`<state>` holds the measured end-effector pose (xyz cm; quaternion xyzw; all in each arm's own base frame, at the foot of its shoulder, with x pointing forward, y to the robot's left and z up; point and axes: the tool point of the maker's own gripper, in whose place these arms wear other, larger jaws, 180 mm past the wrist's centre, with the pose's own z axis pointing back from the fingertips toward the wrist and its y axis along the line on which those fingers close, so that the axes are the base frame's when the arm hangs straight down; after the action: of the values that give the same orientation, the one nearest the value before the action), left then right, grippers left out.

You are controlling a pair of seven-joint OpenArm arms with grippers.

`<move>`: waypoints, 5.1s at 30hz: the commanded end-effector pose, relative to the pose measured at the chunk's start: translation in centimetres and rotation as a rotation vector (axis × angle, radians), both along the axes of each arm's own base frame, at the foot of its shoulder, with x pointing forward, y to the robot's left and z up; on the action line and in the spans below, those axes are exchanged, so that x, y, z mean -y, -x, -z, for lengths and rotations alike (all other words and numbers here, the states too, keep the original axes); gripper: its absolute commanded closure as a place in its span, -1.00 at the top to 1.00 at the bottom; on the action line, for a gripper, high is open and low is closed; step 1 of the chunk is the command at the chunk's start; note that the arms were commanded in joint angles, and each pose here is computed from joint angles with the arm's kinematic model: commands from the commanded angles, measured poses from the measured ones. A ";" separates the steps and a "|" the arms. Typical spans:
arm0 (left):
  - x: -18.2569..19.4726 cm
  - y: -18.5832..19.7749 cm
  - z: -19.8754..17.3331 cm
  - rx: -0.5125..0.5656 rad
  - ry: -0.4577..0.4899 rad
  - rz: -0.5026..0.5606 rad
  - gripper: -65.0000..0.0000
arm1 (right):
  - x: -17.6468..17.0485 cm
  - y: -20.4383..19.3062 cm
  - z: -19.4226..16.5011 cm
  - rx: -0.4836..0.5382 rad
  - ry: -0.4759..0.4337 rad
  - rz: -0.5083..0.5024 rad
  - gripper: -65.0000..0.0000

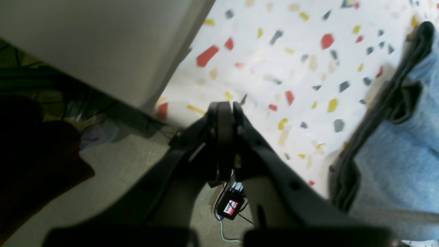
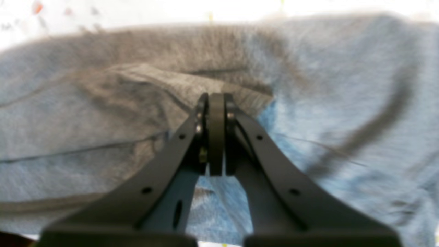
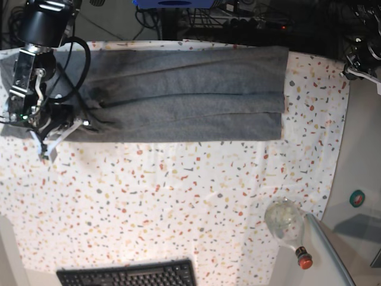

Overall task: Layout the t-shirt on the table in an organized manner, then fold the t-shirt properly
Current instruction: 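Grasp the shirt end near the right gripper and tuck it inward, then grasp the opposite shirt end with the left gripper, then fold the held shirt end over toward the right gripper with the left gripper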

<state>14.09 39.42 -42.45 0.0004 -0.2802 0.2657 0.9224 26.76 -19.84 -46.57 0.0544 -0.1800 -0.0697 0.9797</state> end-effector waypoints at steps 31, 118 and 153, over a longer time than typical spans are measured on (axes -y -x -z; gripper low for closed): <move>5.3 -4.9 -2.2 0.083 -0.019 0.210 -1.00 | 1.8 6.2 0.6 0.062 0.053 0.078 -1.00; 39.3 -11.0 -2.5 0.038 0.427 0.763 -1.00 | 3.8 5.8 -3.8 0.177 0.137 0.077 -1.00; 45.8 -12.4 -3.3 0.034 0.544 0.794 -1.00 | 3.8 5.9 -3.8 0.174 0.137 0.076 -1.00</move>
<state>25.68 -5.61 -40.55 -0.3352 -0.1771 -0.0407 0.9244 20.08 -23.21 -43.76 -0.0093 -0.2507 -0.0945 0.9634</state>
